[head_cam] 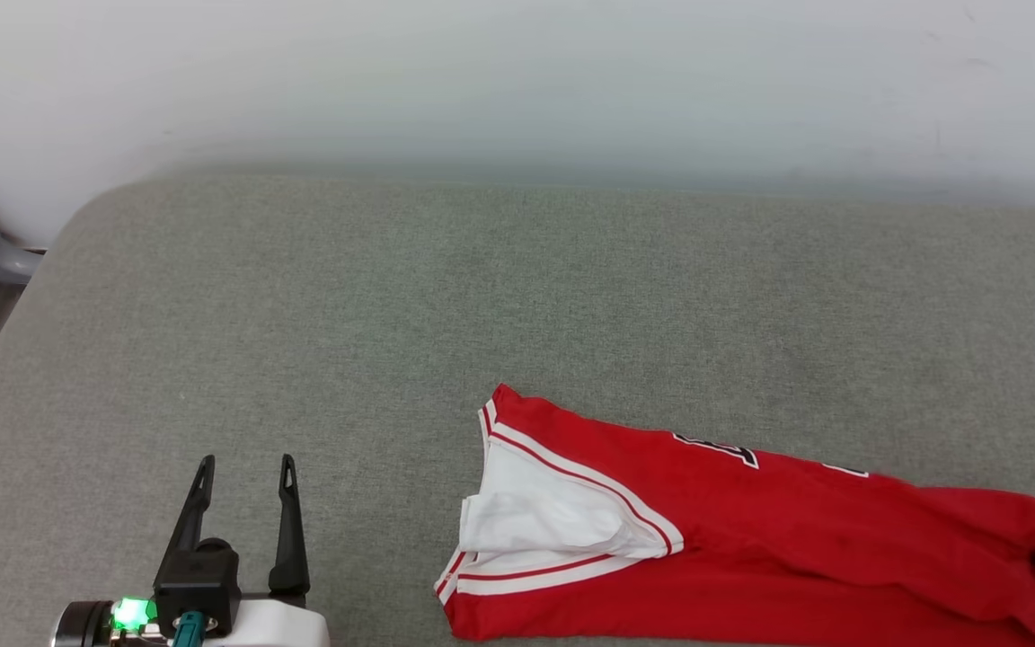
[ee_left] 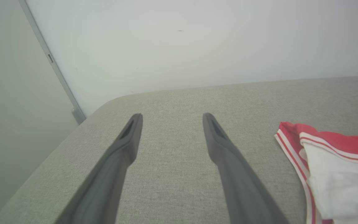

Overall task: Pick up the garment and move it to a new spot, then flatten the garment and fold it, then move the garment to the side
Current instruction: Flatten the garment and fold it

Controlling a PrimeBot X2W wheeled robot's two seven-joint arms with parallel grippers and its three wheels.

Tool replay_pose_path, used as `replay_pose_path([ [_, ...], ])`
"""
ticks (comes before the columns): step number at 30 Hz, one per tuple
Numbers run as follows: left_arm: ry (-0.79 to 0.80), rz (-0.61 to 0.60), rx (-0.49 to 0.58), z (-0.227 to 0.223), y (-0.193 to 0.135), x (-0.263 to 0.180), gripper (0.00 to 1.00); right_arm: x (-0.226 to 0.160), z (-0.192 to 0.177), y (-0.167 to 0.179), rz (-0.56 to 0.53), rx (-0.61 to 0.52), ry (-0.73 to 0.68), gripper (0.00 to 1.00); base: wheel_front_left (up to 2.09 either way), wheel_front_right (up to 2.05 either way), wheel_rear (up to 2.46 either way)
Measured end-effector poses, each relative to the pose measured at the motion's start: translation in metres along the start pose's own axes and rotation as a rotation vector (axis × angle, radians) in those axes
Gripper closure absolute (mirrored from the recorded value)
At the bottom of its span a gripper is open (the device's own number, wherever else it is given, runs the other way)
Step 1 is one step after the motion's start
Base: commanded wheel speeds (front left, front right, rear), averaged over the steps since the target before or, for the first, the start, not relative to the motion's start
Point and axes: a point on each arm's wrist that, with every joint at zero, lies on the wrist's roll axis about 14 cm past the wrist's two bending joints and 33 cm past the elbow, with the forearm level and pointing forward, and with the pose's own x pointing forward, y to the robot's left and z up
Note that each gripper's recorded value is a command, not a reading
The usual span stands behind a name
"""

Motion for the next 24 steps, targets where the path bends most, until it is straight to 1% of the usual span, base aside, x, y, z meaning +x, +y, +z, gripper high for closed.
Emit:
replay_pose_path([
  [4,0.004,-0.006,0.001,-0.001,-0.002,-0.003,0.0,-0.005,0.009,0.022,0.077,0.007,-0.032,1.0,0.0,0.0,0.0],
  [11,0.01,-0.013,0.007,-0.003,-0.004,-0.004,0.0,-0.011,0.034,0.092,0.279,-0.041,-0.107,1.0,0.0,0.0,0.0],
  [15,0.015,-0.012,0.002,-0.005,-0.005,-0.004,0.0,-0.01,0.046,0.133,0.377,-0.103,-0.124,1.0,0.0,0.0,0.0],
  [19,0.016,-0.014,0.002,-0.005,-0.006,0.0,0.0,-0.002,0.049,0.176,0.46,-0.18,-0.107,1.0,0.0,0.0,0.0],
  [24,0.022,-0.013,-0.001,-0.007,-0.007,0.005,0.0,0.013,0.05,0.224,0.533,-0.303,-0.077,1.0,0.0,0.0,0.0],
])
